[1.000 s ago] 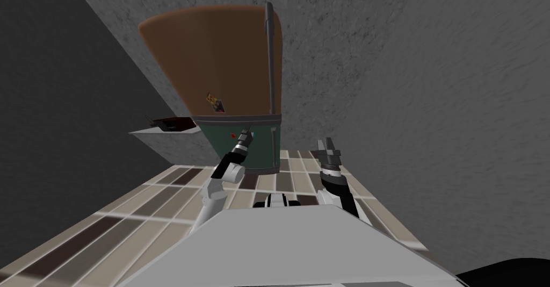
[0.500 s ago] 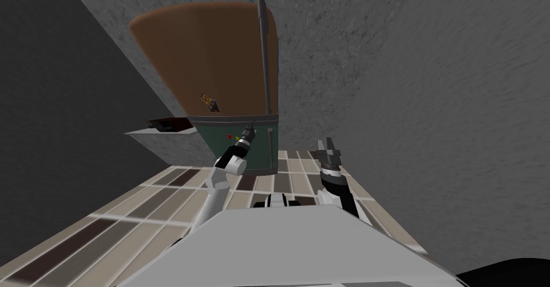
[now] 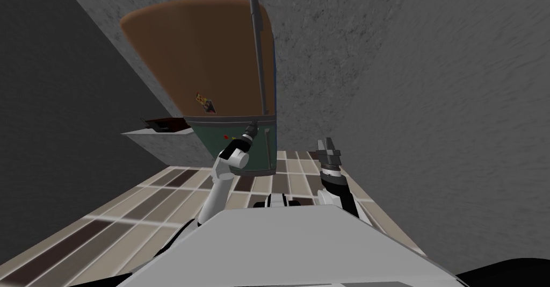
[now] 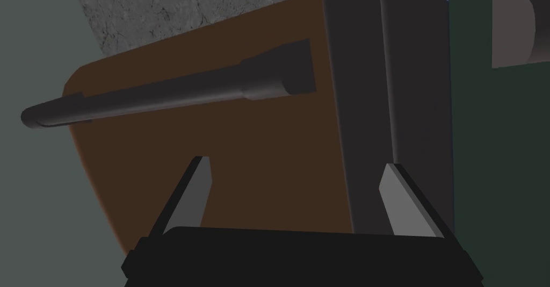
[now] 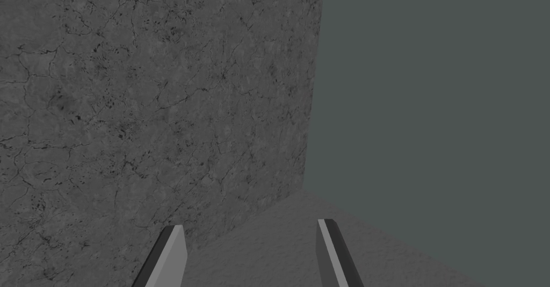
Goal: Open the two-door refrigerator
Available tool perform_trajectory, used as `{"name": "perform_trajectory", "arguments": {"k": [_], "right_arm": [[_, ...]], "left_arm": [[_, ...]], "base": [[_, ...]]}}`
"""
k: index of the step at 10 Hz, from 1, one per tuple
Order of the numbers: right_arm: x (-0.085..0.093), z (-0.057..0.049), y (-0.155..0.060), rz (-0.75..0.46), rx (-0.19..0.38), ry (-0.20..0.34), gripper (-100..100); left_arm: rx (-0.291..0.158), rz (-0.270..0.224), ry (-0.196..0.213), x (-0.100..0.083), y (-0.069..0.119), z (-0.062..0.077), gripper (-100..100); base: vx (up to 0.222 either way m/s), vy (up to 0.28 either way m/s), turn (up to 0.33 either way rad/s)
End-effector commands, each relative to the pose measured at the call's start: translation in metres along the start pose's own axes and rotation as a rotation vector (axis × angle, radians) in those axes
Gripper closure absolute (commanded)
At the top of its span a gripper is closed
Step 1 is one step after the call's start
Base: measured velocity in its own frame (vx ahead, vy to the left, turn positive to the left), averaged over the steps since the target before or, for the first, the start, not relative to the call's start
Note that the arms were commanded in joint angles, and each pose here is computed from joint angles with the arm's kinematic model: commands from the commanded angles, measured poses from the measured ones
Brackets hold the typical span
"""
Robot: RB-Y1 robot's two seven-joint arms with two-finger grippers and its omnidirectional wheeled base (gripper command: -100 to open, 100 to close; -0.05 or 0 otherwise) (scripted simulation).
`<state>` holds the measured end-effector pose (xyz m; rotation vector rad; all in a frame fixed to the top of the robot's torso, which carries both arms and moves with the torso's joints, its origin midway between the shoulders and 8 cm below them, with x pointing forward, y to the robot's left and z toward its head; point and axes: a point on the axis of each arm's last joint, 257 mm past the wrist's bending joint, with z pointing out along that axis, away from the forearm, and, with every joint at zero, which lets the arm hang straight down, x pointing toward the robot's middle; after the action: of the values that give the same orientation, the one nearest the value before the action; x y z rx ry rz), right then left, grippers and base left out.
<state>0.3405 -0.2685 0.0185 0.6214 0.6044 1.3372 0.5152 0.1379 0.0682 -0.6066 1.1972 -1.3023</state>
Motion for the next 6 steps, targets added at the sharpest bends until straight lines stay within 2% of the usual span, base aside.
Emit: {"name": "perform_trajectory", "arguments": {"k": [1, 2, 3, 4, 5, 6], "right_arm": [[0.0, 0.0, 0.0, 0.0, 0.0, 0.0, 0], [0.0, 0.0, 0.0, 0.0, 0.0, 0.0, 0], [0.0, 0.0, 0.0, 0.0, 0.0, 0.0, 0], [0.0, 0.0, 0.0, 0.0, 0.0, 0.0, 0], [0.0, 0.0, 0.0, 0.0, 0.0, 0.0, 0], [0.0, 0.0, 0.0, 0.0, 0.0, 0.0, 0]], "left_arm": [[-0.029, 0.026, 0.02, 0.004, 0.001, 0.011, -100], [-0.04, 0.05, 0.03, 0.004, -0.003, 0.02, -100], [-0.049, 0.05, 0.032, 0.005, -0.001, 0.02, -100], [-0.062, 0.076, 0.041, 0.004, -0.004, 0.028, -100], [-0.07, 0.076, 0.043, 0.004, -0.002, 0.028, -100], [-0.083, 0.103, 0.049, 0.003, -0.004, 0.036, -100]], "base": [[0.024, -0.055, 0.003], [0.01, -0.055, 0.004], [0.015, -0.045, 0.004], [0.028, -0.06, 0.006], [0.022, -0.056, 0.004], [0.019, -0.055, 0.007]]}}
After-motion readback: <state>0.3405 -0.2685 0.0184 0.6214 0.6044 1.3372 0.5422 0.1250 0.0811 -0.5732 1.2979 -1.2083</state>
